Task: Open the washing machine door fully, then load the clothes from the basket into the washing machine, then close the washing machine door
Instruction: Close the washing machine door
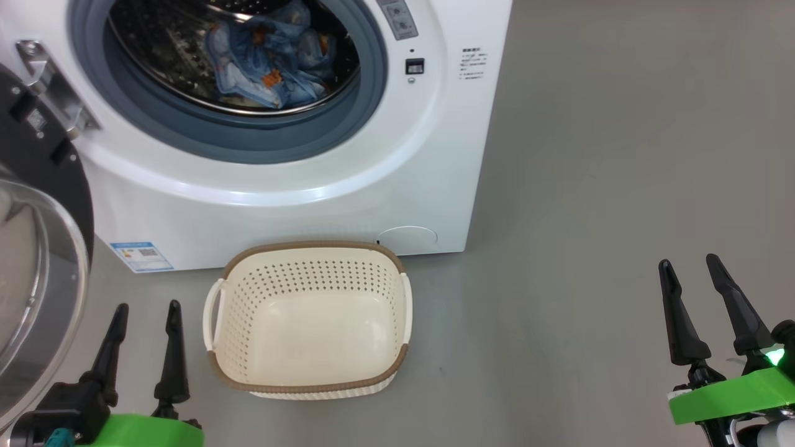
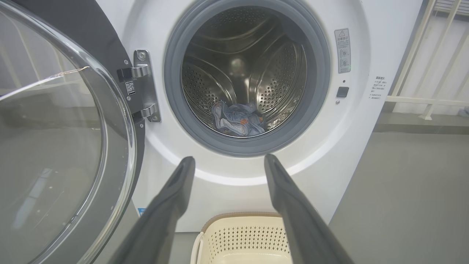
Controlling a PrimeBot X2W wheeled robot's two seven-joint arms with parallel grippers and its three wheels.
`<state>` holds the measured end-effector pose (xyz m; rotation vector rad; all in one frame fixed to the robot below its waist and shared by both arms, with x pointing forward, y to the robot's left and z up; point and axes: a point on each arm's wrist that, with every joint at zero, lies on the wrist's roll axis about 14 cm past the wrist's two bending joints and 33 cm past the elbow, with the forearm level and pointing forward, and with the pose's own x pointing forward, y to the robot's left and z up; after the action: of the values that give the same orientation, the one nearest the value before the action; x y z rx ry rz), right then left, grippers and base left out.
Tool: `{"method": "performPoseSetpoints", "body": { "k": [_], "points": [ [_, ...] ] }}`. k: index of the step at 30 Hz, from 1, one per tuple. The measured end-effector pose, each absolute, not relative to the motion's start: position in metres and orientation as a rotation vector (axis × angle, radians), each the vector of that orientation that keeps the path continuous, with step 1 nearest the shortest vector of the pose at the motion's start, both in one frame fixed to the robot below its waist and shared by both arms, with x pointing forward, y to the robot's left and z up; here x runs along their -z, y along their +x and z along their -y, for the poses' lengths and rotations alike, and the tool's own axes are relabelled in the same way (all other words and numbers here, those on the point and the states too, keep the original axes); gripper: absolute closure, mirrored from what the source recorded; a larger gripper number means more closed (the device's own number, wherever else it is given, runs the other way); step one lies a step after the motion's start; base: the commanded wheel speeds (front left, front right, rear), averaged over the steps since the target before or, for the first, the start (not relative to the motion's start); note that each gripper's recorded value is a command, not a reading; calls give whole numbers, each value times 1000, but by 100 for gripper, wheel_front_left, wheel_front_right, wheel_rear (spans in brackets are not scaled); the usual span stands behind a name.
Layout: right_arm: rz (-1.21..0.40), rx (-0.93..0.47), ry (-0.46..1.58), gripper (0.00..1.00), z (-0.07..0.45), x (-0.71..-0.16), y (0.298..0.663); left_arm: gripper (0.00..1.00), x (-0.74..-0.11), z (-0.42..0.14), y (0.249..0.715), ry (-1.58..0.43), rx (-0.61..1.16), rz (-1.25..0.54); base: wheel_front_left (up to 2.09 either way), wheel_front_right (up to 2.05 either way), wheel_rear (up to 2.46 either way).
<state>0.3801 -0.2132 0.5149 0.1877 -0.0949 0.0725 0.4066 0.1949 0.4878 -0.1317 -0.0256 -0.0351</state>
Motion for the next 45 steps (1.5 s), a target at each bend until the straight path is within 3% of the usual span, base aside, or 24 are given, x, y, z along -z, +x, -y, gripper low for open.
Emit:
{"method": "performPoseSetpoints", "body": {
  "k": [19, 45],
  "points": [
    [70, -300, 181, 0, 144, -510, 413, 0, -486, -255, 368, -145, -173, 29, 0, 0, 0],
    [48, -696, 186, 0, 12, -508, 436, 0, -491, -346, 258, -137, -543, 50, 0, 0, 0]
  ]
}}
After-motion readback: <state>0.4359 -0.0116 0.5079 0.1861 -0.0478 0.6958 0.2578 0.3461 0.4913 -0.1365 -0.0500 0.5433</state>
